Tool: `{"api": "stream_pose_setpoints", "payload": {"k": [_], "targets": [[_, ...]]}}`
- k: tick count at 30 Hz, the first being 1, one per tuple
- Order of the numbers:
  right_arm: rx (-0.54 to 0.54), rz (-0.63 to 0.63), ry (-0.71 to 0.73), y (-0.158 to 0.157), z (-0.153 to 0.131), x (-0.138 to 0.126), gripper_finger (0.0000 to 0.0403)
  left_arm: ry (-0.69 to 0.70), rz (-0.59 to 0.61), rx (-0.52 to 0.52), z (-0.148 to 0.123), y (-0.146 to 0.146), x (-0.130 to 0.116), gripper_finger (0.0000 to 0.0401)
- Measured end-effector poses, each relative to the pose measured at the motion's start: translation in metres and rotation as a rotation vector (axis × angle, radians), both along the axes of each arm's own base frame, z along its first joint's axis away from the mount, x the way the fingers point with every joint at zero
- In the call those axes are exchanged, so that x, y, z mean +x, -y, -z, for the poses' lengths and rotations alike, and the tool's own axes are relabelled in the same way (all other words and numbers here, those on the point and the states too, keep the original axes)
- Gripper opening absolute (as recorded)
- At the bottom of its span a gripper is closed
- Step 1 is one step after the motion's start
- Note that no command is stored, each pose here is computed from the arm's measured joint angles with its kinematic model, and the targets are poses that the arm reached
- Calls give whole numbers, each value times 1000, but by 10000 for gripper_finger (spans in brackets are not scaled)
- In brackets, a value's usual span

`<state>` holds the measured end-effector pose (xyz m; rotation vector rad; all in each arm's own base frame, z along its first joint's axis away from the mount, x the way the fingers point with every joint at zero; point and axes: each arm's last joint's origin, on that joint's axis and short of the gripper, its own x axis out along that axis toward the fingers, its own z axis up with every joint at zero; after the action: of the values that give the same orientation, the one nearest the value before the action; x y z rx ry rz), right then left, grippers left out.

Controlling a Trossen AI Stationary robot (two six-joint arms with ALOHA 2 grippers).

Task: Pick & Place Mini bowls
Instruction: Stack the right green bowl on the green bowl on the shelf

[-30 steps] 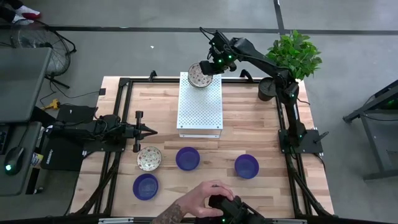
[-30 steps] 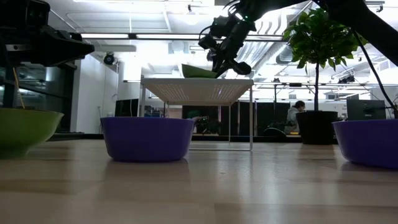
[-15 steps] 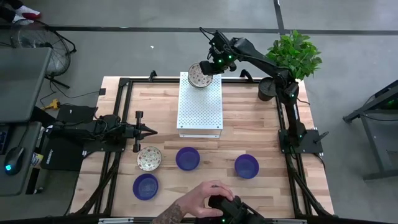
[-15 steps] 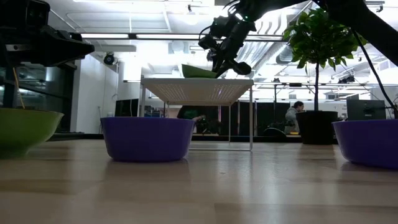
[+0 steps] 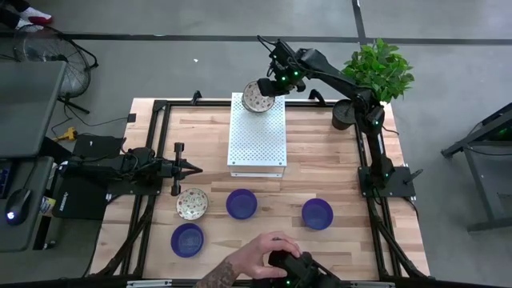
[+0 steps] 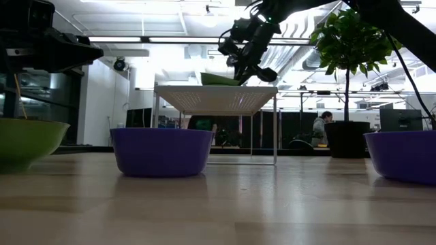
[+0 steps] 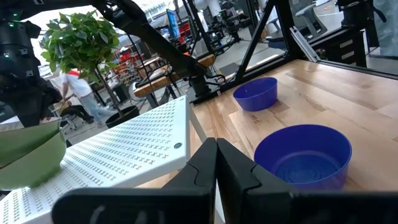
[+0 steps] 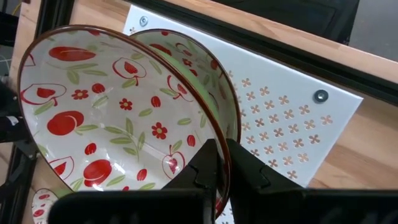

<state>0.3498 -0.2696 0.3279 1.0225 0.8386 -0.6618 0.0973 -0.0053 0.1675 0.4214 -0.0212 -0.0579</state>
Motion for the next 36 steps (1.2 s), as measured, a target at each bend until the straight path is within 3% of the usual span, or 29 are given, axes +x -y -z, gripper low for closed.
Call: {"api": "stream_pose_setpoints", "payload": {"k": [16,27,36], "targets": [[14,-2,-3,4,9,5,14,0,0,0,0,0,0,0],[10,-5,1,4,8,5,123,0,0,0,0,0,0,0],[12,-25,53,4,3,7,140,0,0,0,0,0,0,0]]}}
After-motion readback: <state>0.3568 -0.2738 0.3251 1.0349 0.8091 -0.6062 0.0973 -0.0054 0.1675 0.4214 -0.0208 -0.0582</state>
